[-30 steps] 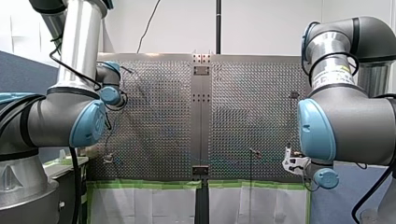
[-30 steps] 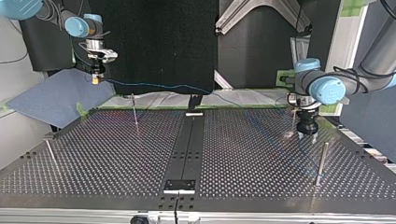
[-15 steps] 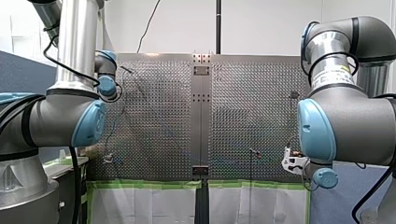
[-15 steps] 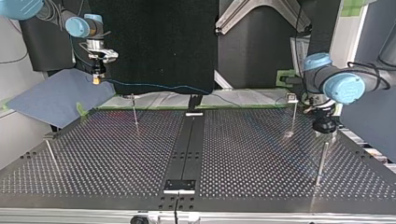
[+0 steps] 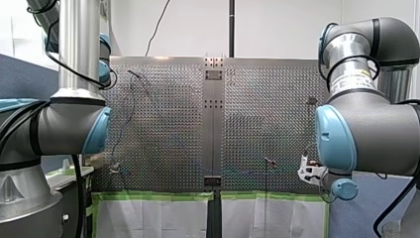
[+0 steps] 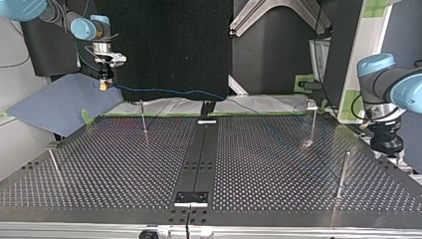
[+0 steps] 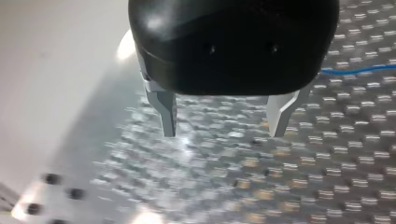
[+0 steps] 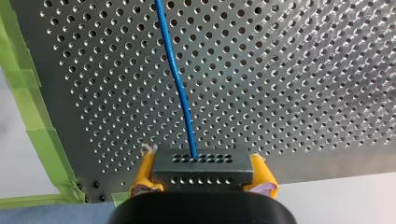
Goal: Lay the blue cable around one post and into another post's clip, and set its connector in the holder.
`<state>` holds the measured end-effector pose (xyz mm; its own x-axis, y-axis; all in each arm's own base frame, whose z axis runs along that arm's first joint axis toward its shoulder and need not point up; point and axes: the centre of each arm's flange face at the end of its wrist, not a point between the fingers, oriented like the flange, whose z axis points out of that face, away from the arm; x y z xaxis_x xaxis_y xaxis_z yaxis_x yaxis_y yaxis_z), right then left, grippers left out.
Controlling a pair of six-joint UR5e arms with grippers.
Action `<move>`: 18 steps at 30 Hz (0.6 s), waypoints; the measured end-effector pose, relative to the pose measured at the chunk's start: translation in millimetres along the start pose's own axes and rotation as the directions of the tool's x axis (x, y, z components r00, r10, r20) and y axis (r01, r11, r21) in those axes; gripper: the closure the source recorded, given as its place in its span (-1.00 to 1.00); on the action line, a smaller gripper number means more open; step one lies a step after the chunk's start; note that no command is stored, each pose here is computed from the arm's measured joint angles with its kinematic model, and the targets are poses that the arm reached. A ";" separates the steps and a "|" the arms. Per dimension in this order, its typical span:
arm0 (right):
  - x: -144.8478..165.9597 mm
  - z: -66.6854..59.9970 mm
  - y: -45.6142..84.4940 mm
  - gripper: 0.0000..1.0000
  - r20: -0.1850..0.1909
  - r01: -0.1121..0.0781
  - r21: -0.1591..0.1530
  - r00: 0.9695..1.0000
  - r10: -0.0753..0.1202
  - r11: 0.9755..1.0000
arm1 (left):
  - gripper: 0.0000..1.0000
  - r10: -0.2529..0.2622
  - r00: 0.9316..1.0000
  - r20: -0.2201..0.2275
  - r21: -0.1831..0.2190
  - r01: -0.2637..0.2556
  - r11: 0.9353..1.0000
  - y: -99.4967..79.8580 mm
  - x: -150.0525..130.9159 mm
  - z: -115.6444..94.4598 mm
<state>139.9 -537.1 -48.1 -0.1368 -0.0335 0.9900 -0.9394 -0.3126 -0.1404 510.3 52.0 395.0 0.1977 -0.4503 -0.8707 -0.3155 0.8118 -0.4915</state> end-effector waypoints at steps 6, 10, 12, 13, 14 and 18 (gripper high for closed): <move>-0.1 0.0 -0.8 1.00 0.000 -0.005 0.001 1.000 0.005 1.000 | -0.91 0.016 0.999 0.028 0.053 -0.018 0.998 -20.0 -39.3 -6.5; -0.3 -0.1 -0.9 1.00 0.002 -0.006 0.001 1.000 0.006 1.000 | -0.91 0.032 0.999 0.039 0.093 -0.036 0.995 -35.7 -58.0 -13.4; -0.4 -0.2 -1.0 1.00 0.003 -0.007 0.001 1.000 0.007 1.000 | -0.91 0.045 0.998 0.044 0.119 -0.050 0.992 -46.4 -67.2 -18.4; -0.3 -0.2 -1.0 1.00 0.002 -0.007 0.001 1.000 0.007 1.000 | -0.91 0.052 0.998 0.045 0.131 -0.057 0.990 -51.5 -71.1 -21.1; -0.3 -0.1 -1.0 1.00 0.002 -0.008 0.001 1.000 0.008 1.000 | -0.91 0.058 0.997 0.047 0.144 -0.064 0.988 -56.9 -75.2 -23.9; -0.1 0.1 -0.9 1.00 0.000 -0.015 0.002 1.000 0.015 1.000 | -0.91 0.082 0.995 0.064 0.200 -0.093 0.975 -82.9 -95.8 -39.5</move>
<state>140.9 -536.9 -48.0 -0.1507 -0.0379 0.9879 -0.9368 -0.3138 -0.1549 480.9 13.2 518.4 0.2301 -0.3576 -0.9051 -0.1407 0.9081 -0.3945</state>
